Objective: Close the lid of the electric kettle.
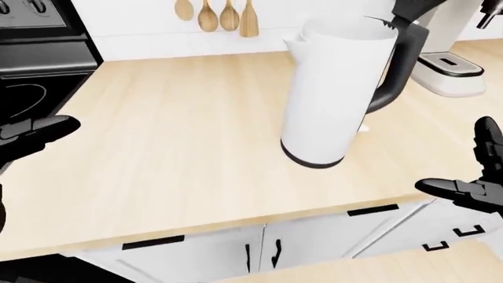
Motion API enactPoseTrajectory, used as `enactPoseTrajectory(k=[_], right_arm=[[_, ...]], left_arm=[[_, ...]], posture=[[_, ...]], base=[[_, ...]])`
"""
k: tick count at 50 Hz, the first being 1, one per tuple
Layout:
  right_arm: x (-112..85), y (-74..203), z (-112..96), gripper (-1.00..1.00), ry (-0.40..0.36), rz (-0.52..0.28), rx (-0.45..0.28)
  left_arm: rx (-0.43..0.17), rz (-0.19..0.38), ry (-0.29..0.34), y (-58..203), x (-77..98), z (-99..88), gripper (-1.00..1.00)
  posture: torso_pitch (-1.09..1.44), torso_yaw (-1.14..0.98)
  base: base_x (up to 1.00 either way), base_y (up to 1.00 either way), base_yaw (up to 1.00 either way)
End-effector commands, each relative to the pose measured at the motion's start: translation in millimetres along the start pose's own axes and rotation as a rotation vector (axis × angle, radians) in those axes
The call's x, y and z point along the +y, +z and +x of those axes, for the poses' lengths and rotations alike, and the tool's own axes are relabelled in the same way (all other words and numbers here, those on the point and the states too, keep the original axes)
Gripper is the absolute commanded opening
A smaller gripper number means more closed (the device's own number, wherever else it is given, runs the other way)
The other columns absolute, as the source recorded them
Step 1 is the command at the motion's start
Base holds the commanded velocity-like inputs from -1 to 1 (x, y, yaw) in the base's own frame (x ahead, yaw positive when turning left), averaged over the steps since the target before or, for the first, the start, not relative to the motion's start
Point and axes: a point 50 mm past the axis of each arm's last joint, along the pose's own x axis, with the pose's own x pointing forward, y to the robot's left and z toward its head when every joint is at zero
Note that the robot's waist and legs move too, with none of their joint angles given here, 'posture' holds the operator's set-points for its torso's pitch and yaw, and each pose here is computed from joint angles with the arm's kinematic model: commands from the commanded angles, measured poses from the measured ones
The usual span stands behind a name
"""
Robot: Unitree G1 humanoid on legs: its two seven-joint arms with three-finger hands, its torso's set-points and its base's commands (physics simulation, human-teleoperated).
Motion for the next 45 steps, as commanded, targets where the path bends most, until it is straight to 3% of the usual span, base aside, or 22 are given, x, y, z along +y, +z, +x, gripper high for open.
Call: enactPoseTrajectory(k=[1,22,45], right_arm=[[0.7,12.4,-1.9,1.00,0.001,-0.020,-0.072],[3.3,12.1,-1.2,1.00,0.006,-0.021,-0.075],[5.3,10.3,-0.8,1.00,0.009,-0.019,-0.072]], left_arm=[[-0.083,0.007,-0.010,15.7,-1.7,-1.1,1.00],[-0.124,0.050,-0.022,22.0,-0.6,-5.0,1.00],[-0.119,0.058,-0.025,18.8,-1.7,-4.4,1.00]], posture=[[0.00,0.00],[-0.01,0.00],[-0.22,0.00]], base=[[0.00,0.00,0.00],[0.00,0.00,0.00],[0.00,0.00,0.00]])
